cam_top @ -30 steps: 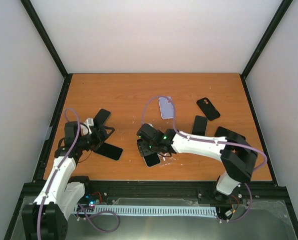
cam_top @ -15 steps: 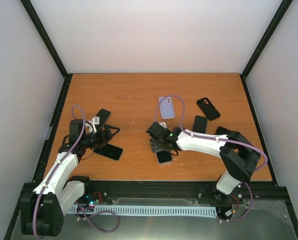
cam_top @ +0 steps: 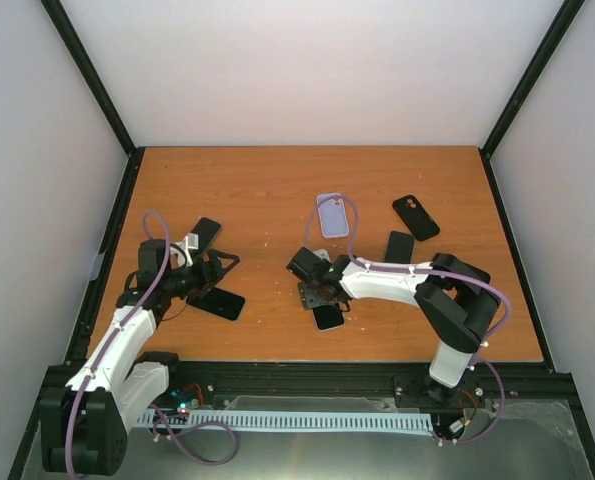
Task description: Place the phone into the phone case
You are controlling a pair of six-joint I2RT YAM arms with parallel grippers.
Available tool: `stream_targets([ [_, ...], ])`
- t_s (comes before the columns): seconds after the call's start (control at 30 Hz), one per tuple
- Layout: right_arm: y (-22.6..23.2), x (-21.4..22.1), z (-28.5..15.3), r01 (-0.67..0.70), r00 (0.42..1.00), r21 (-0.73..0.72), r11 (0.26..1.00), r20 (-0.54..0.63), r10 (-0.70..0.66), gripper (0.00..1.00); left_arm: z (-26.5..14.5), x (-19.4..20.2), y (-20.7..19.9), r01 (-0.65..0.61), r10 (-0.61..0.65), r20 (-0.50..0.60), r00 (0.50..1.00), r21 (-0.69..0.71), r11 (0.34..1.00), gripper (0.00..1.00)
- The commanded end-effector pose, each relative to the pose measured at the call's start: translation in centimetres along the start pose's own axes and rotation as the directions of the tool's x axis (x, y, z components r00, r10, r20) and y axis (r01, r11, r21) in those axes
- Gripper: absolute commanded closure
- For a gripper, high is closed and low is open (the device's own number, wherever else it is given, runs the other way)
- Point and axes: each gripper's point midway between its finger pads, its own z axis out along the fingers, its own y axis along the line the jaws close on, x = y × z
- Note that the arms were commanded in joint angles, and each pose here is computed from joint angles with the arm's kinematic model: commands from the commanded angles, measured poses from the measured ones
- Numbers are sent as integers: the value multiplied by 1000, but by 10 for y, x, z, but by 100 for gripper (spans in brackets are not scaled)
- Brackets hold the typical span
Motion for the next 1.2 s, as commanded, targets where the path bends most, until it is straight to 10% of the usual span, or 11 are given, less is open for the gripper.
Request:
stream_targets([
  [0.0,-4,-4,2,-12,1000,34,999,2,12,41,-2,-1,-6,-19,19,12,1000,19,1000,8],
  [0.4,-1,-13,-22,-21,999,-48,999,41,23,18,2,-2,-2,-18,18,-2,1000,9,1000,8],
  [1.17,-24,24,12,-97,994,-92,991,-64,91,34,48,32,-22,-30,32,-143,989,23,999,9],
])
